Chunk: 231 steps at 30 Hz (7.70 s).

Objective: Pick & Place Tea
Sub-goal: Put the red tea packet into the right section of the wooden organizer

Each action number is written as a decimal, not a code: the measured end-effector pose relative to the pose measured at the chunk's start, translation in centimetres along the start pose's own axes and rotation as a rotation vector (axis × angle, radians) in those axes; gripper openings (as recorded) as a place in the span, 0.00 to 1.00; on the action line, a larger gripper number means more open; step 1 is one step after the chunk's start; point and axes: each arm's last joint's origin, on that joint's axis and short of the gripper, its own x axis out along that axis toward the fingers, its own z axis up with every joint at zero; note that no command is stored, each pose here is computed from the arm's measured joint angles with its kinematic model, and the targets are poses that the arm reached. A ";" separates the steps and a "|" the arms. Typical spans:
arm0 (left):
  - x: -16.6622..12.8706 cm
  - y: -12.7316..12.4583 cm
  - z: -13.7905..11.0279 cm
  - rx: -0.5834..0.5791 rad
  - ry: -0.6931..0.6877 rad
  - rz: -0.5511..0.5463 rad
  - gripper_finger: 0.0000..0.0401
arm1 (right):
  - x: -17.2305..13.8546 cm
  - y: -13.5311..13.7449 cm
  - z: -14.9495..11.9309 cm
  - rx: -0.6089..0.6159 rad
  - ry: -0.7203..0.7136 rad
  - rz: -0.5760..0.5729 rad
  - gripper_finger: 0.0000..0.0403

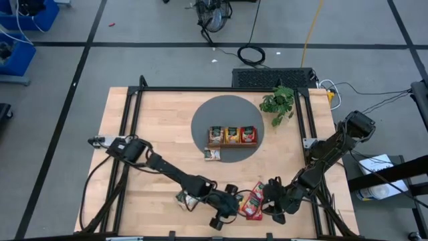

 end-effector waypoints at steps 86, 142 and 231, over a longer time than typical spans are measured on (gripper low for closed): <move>5.0 3.0 -0.7 -0.080 -0.063 -0.007 0.10 | 2.0 -3.4 -2.1 0.333 -0.066 -0.044 0.49; 5.5 5.0 -1.2 -0.031 -0.096 0.015 0.10 | 2.0 -3.4 -1.3 0.168 -0.209 -0.068 0.01; -1.1 1.9 -3.8 0.002 0.312 0.256 0.10 | -6.5 -15.8 14.6 -0.303 -0.028 -0.734 0.17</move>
